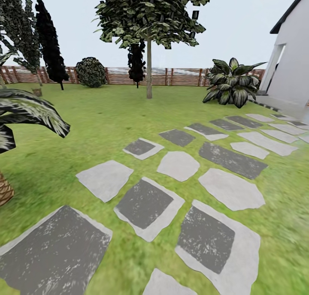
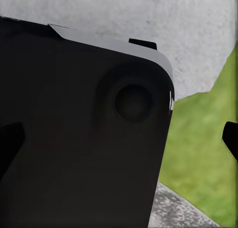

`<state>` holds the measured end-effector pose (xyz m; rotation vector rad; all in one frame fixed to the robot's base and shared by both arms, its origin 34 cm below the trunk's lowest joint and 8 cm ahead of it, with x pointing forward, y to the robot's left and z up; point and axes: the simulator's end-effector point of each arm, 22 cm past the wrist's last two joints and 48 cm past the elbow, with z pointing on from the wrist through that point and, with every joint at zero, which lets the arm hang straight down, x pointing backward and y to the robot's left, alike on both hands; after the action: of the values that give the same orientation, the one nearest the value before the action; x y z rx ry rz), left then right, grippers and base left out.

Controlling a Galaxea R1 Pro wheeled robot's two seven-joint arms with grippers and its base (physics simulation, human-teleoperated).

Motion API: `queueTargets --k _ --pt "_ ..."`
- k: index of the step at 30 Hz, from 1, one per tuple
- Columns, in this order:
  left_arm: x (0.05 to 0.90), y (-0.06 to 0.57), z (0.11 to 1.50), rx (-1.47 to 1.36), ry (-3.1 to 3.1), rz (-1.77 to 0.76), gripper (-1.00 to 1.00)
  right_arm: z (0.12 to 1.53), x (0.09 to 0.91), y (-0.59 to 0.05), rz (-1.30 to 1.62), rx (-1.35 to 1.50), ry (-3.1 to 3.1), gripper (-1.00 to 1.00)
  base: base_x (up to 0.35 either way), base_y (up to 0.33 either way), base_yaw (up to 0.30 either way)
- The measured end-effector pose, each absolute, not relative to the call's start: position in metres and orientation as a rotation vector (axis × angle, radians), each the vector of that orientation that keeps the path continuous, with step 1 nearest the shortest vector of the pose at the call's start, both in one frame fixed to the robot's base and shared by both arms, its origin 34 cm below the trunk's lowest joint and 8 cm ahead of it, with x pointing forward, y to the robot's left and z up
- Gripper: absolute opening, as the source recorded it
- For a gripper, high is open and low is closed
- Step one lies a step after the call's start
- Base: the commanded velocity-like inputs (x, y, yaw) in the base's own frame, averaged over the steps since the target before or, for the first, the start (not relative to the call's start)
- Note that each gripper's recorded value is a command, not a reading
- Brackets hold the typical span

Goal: Take the three Easter eggs out of the wicker basket on the lawn in the garden, then place them on the lawn next to a single tree (choose any tree) so that all three eggs are next to the same tree and none are left in the basket.

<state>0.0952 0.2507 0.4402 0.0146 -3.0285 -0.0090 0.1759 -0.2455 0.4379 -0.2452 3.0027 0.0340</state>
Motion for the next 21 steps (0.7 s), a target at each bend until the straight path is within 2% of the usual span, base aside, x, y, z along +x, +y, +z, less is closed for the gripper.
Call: queueTargets --k 21 --pt "0.0952 0.2507 0.4402 0.015 -3.029 -0.009 1.00 0.4379 0.1761 -0.2455 0.034 -0.245 3.002 1.00 0.323 0.000 0.000"
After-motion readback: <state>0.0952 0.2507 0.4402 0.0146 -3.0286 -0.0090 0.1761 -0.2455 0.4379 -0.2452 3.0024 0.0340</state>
